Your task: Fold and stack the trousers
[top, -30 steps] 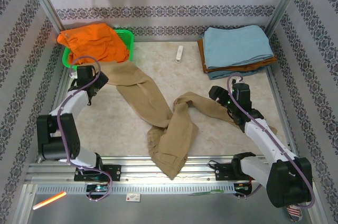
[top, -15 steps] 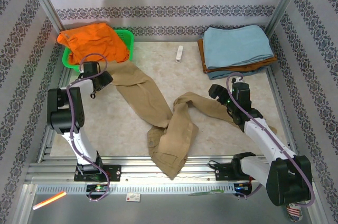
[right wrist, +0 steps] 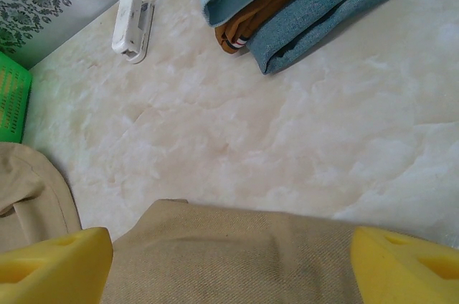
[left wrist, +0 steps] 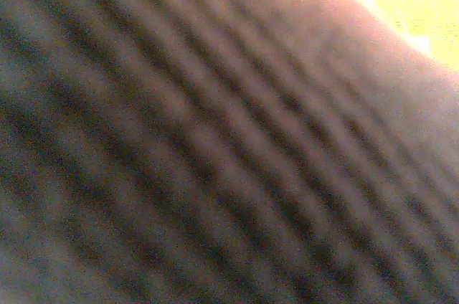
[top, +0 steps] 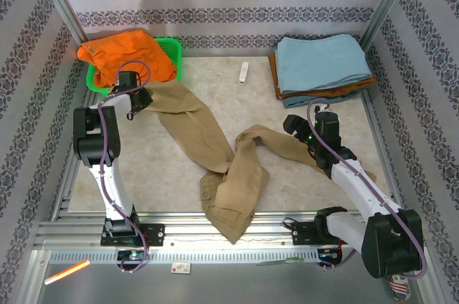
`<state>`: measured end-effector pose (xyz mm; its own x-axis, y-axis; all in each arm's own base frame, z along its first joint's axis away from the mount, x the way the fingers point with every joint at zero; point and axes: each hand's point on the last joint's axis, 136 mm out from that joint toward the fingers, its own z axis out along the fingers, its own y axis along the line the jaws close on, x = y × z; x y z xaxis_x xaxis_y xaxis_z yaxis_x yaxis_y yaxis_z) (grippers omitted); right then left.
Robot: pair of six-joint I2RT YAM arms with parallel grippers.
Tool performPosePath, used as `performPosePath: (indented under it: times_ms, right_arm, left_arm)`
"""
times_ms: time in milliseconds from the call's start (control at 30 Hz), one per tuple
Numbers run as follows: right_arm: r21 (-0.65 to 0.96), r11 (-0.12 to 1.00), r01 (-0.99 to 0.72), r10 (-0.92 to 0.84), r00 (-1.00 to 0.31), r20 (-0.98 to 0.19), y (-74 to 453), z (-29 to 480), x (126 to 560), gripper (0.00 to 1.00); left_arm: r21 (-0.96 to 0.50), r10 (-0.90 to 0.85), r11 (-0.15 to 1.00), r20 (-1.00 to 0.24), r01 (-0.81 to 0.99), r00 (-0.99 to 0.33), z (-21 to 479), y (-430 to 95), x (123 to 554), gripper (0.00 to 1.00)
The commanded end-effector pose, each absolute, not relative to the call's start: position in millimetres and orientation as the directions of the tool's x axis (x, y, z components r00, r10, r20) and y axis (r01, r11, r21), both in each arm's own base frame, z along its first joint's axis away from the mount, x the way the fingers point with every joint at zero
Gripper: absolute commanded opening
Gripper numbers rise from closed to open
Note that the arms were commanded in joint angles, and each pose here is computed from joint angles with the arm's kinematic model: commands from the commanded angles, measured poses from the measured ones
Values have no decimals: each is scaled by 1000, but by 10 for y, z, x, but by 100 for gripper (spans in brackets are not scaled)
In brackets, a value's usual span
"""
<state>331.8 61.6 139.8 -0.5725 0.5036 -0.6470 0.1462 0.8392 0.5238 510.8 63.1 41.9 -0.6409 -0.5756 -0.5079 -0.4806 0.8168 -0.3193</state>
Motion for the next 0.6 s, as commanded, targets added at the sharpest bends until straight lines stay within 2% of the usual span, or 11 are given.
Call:
performPosePath:
  times_ms: [0, 167, 267, 400, 433, 467, 500, 567]
  right_arm:
    - [509, 851, 127, 484, -566, -667, 630, 1410, 3312, 86]
    - [513, 850, 123, 487, -556, -674, 623, 1448, 3301, 86]
    - [517, 847, 123, 491, -552, -674, 621, 1463, 3296, 86]
    - [521, 846, 119, 492, -552, -673, 629, 1474, 3291, 86]
    - [521, 845, 117, 492, -551, -674, 629, 1480, 3290, 86]
    - [523, 844, 120, 494, -551, -673, 628, 1480, 3289, 86]
    - [524, 844, 118, 494, -550, -673, 628, 1483, 3285, 86]
    - [525, 843, 117, 495, -548, -674, 625, 1497, 3278, 86]
  left_arm:
    - [-303, -567, 823, -479, -480, -670, 376, 580, 4997, 0]
    - [-326, -586, 809, -515, -490, -625, 523, 484, 4787, 0]
    - [-365, -596, 803, -499, -472, -629, 595, 245, 4687, 0]
    - [-344, -579, 815, -522, -467, -626, 665, -17, 4575, 0]
    - [-346, -589, 808, -498, -477, -637, 628, -74, 4557, 6]
    - [-344, -602, 799, -474, -494, -643, 582, -104, 4542, 27]
    - [-333, -619, 785, -448, -522, -645, 507, -108, 4512, 40]
    - [-293, -636, 771, -411, -566, -653, 365, -99, 4465, 47]
